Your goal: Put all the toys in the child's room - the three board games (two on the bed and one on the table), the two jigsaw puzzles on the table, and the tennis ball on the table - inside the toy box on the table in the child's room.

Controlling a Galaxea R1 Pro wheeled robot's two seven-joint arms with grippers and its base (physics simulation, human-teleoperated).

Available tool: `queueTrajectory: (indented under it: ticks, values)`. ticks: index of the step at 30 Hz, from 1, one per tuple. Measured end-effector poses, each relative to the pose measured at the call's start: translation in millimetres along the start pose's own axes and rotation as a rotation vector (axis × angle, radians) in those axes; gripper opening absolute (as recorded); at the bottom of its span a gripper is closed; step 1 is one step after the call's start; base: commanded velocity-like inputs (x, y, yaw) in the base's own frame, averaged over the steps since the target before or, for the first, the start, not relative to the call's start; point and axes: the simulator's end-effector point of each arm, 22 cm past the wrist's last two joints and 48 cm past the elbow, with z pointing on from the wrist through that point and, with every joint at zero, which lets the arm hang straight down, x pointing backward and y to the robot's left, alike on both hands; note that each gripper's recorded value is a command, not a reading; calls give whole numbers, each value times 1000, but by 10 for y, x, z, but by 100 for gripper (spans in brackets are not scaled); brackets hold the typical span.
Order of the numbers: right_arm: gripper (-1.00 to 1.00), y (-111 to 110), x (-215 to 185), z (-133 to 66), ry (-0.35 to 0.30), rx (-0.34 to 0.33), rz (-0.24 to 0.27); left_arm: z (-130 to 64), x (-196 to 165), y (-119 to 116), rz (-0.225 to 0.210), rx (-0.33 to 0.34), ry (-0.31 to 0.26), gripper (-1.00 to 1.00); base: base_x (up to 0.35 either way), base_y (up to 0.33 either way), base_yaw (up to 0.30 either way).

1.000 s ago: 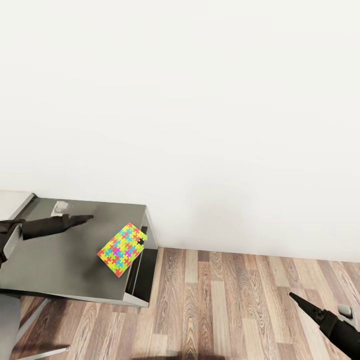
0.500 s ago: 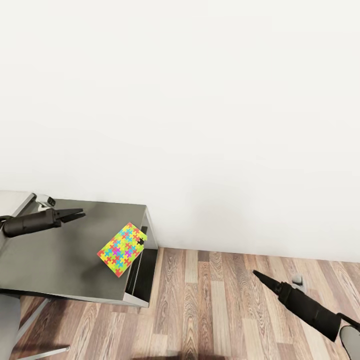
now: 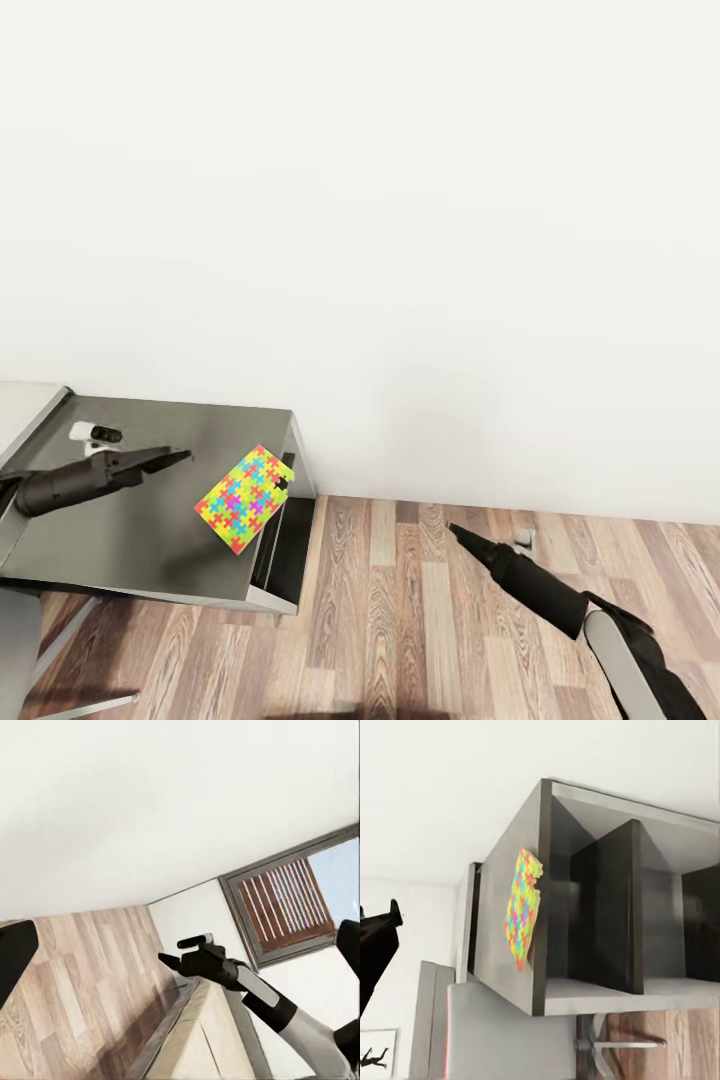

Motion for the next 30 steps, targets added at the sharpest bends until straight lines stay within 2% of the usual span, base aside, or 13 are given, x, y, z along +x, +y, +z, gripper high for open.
queueTrajectory:
  ticks: [6,11,12,14,17,22,26,30]
  values:
    - [100,98,30,227,-3,-36,26,186,471,-316,-17,83,50,100,0,0,0]
    - [100,120,66,393,-4,-50,57,314,623,-506,-14,129,69,100,0,0,0]
    - [100,105,102,484,5,-53,73,345,653,-553,-15,139,74,100,0,0,0]
    - [100,63,161,588,24,-49,90,364,671,-586,-15,146,78,100,0,0,0]
    - [100,-91,298,870,88,-25,122,387,690,-628,-10,154,82,100,0,0,0]
    - [100,-283,315,1116,106,9,132,392,700,-643,-6,156,83,100,0,0,0]
    - [100,-255,331,1285,124,5,124,398,709,-649,-4,158,85,100,0,0,0]
    - [100,-218,391,1369,151,2,111,408,719,-651,-5,159,88,100,0,0,0]
